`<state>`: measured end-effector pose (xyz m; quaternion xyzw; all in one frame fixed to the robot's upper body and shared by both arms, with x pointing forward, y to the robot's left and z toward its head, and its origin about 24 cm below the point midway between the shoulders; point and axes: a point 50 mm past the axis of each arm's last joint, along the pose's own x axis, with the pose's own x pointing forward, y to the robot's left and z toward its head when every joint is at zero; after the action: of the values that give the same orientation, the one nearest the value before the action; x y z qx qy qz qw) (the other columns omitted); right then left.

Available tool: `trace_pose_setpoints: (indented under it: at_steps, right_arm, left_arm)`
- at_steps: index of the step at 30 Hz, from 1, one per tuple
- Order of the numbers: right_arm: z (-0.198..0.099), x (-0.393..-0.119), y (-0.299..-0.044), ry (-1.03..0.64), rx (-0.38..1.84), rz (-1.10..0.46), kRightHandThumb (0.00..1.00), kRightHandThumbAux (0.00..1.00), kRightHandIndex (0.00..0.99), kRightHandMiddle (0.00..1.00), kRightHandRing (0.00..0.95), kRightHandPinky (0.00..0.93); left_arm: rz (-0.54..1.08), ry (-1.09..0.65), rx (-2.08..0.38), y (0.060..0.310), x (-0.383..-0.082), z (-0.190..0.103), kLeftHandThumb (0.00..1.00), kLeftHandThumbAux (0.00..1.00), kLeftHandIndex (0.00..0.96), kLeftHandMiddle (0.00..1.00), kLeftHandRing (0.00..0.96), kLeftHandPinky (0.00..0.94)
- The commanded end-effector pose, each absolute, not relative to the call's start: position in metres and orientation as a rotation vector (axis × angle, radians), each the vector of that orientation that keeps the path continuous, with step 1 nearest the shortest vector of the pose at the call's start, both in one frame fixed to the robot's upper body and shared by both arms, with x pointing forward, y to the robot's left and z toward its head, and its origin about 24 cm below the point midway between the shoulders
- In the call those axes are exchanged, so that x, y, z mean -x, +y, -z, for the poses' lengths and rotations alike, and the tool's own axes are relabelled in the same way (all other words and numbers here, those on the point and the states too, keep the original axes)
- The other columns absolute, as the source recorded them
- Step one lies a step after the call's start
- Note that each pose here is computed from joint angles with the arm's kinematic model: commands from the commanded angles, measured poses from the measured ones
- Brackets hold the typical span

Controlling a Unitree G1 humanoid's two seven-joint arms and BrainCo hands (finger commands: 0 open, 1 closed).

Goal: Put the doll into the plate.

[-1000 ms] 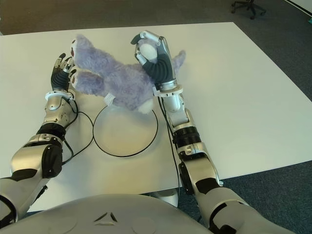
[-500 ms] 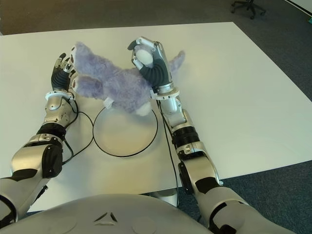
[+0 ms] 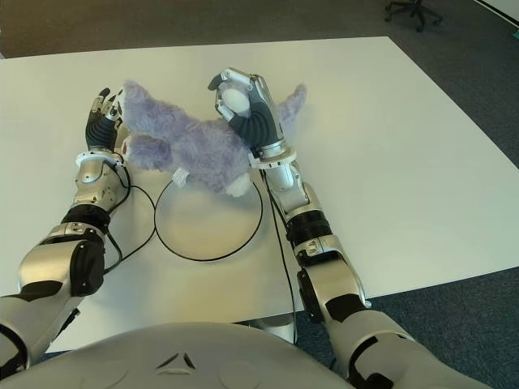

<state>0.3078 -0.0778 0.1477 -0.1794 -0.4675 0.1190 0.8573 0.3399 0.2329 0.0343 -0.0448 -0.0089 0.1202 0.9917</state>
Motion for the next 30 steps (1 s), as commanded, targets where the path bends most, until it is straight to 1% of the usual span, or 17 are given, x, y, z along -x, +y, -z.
trace_pose_setpoints:
  at_steps: [1, 8, 10, 15, 22, 30]
  right_arm:
    - [-0.143, -0.307, -0.075, -0.976, 0.398, -0.278, 0.703, 0.714, 0.438, 0.895, 0.886, 0.879]
    - [-0.138, -0.305, -0.074, -0.964, 0.420, -0.297, 0.704, 0.714, 0.438, 0.898, 0.888, 0.883]
    - [-0.138, -0.305, -0.074, -0.964, 0.423, -0.300, 0.705, 0.713, 0.438, 0.902, 0.889, 0.887]
    - [-0.134, -0.303, -0.073, -0.958, 0.431, -0.330, 0.706, 0.713, 0.438, 0.897, 0.882, 0.876]
    - [-0.131, -0.300, -0.072, -0.954, 0.436, -0.355, 0.707, 0.712, 0.438, 0.895, 0.881, 0.880]
    - [-0.130, -0.296, -0.073, -0.960, 0.431, -0.385, 0.707, 0.712, 0.438, 0.888, 0.881, 0.880]
  left_arm:
    - [-0.254, 0.149, 0.118, 0.226, -0.320, 0.005, 0.000, 0.512, 0.045, 0.142, 0.124, 0.095]
    - [-0.250, 0.147, 0.119, 0.226, -0.319, 0.005, 0.000, 0.509, 0.047, 0.149, 0.133, 0.092]
    - [-0.250, 0.147, 0.120, 0.226, -0.319, 0.005, 0.000, 0.510, 0.048, 0.150, 0.133, 0.072]
    - [-0.249, 0.146, 0.118, 0.226, -0.320, 0.005, 0.000, 0.513, 0.052, 0.148, 0.128, 0.077]
    - [-0.245, 0.146, 0.123, 0.226, -0.319, 0.005, 0.000, 0.510, 0.044, 0.145, 0.124, 0.052]
    - [-0.247, 0.152, 0.120, 0.226, -0.319, 0.006, 0.000, 0.515, 0.052, 0.146, 0.122, 0.063]
